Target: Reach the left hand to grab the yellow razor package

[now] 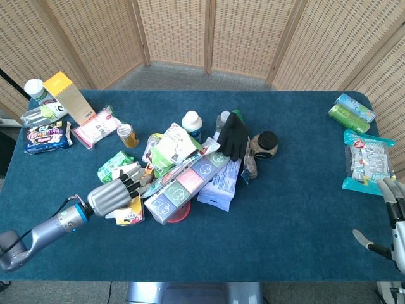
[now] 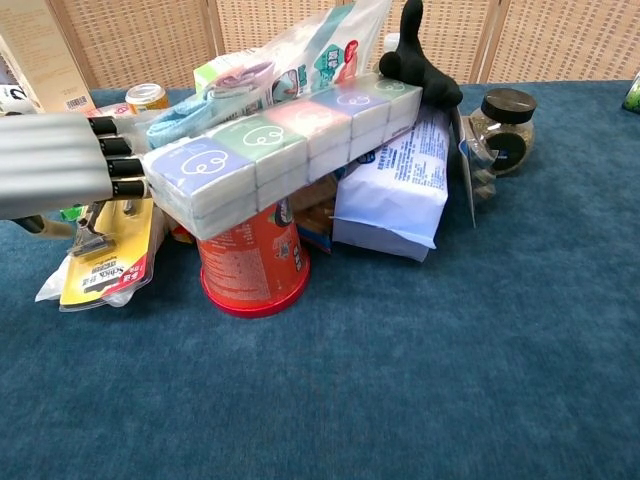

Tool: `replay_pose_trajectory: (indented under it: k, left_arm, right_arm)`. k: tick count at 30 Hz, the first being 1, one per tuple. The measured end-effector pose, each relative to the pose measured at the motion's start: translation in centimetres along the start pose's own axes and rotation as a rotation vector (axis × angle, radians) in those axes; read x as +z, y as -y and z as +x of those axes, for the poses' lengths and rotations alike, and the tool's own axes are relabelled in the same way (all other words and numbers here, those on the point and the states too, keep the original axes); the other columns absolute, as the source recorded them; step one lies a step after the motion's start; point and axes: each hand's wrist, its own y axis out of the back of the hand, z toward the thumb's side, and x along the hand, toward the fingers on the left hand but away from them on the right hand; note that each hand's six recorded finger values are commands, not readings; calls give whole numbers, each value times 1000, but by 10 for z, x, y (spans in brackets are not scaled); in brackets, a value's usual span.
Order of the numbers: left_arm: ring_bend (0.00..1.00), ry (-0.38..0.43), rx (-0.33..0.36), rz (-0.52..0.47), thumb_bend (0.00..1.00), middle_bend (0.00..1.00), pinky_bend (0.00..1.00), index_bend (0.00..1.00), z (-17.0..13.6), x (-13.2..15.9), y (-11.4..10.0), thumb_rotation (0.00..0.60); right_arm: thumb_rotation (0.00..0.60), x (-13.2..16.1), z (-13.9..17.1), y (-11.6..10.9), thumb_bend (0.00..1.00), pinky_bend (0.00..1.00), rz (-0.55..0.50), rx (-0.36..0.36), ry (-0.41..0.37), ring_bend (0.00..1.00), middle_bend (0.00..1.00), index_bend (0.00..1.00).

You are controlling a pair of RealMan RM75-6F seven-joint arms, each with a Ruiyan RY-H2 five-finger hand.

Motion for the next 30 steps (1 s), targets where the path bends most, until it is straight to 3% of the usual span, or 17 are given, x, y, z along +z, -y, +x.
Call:
replay_pose_trajectory:
  k: [3, 5, 6, 10, 13, 23, 30]
  left_arm:
    - [40, 4, 40, 45, 0, 0, 309, 303, 5, 3, -5, 600]
    - [193, 6, 63, 65, 0, 39, 473, 449, 7, 6, -6, 600]
    - [285, 12, 72, 76, 0, 95, 517, 497, 8, 8, -6, 600]
    - [600, 35, 78, 91, 0, 477, 650, 662, 10, 16, -4, 600]
    - [671, 32, 87, 94, 0, 552, 679, 696, 8, 15, -5, 600]
    - [633, -19, 163, 73, 0, 488, 657, 697, -10, -12, -30, 600]
    - [630, -67, 238, 73, 0, 476, 655, 692, -32, -39, -66, 600]
  right_arm:
    - [600, 0, 0, -2, 0, 0, -2, -6, -1, 0, 0, 0]
    - [600, 0, 1, -3, 0, 0, -3, -9, -3, 0, 0, 0]
    - [600, 0, 1, -3, 0, 0, -3, -8, -3, 0, 0, 0]
    - [600, 0, 1, -3, 0, 0, -5, -6, -4, 0, 0, 0]
    - [600, 0, 1, -3, 0, 0, -8, -7, -4, 0, 0, 0]
    - [600, 1, 1, -2, 0, 0, -4, -3, -5, 0, 0, 0]
    - [600, 3, 2, -2, 0, 0, -2, -2, -8, 0, 0, 0]
